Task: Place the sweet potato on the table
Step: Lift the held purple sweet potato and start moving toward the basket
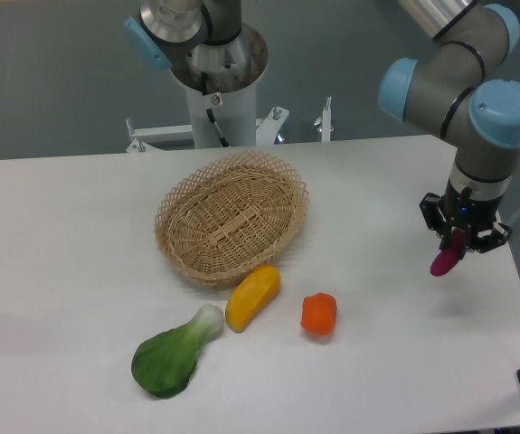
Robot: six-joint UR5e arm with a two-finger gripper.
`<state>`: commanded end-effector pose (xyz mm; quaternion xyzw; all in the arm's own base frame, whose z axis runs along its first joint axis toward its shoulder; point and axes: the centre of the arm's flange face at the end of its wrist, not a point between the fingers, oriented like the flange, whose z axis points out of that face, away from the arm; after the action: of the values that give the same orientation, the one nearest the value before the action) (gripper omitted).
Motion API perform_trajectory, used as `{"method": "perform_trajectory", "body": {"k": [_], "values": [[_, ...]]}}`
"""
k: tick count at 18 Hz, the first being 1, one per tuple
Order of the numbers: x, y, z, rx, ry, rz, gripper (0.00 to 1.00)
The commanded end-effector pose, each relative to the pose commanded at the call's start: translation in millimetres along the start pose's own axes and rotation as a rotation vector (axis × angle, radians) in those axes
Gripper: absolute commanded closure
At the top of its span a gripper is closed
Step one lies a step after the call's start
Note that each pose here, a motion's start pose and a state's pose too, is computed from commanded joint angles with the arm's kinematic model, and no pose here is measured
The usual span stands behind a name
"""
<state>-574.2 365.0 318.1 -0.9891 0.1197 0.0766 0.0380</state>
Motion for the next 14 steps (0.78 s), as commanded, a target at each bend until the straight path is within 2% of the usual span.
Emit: {"method": "perform_trajectory", "body": {"k": [6, 14], "values": [[8, -19, 1, 0.003, 0.003, -0.033, 0.65], [29, -67, 0, 0.01, 0.009, -0.023, 0.64]]}}
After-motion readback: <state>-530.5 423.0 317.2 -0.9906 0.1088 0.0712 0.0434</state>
